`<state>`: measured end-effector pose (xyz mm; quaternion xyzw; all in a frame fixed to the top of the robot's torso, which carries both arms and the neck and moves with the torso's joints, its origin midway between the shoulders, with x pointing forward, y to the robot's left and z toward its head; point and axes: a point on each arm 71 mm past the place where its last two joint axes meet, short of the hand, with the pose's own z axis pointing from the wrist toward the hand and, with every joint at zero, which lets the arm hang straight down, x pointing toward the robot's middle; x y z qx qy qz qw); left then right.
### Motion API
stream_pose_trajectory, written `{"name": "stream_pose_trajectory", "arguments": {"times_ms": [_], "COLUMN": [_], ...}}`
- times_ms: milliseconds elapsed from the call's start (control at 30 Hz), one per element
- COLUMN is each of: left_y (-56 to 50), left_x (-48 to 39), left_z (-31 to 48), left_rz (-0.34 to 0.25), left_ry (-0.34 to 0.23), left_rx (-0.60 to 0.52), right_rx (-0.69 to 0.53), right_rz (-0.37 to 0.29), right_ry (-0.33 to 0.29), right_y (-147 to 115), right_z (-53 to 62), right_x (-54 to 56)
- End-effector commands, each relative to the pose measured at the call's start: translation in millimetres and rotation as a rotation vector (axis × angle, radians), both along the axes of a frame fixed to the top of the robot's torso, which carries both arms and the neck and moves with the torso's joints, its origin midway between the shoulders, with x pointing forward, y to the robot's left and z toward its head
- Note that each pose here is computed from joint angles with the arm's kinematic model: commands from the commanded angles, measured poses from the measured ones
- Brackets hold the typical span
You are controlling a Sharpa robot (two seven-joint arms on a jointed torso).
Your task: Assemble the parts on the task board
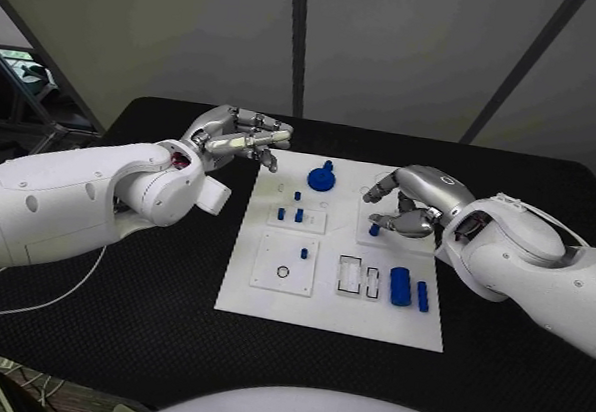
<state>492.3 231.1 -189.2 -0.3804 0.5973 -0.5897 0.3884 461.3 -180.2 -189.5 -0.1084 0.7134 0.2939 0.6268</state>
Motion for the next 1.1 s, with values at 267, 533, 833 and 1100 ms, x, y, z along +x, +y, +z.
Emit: {"name": "stream_pose_trajectory", "arguments": {"times_ms": [267,533,833,1100], "left_y": [-3.6,-2.2,-1.8,-1.2], "left_x": [0.4,1.4,2.0,2.5], "left_z": [1.3,0.7,0.3,-0.2], "left_rz": [-0.015,-0.008,-0.007,-0.005], "left_ry": [-0.005,-0.004,-0.003,-0.001], "left_rx": [-0.011,-0.008,-0.007,-0.005], "right_rx": [-0.089,-0.12,-0.114,-0.104], "right_rz": [0.008,0.012,0.028,0.038], "right_ry": [0.074,0.104,0.109,0.1], "right_y": [-3.3,-4.8,-0.9,0.4], "right_z": [-6.8,-10.6,-9.5,-7.4], "right_x": [5.5,6.5,3.3,0.7]}}
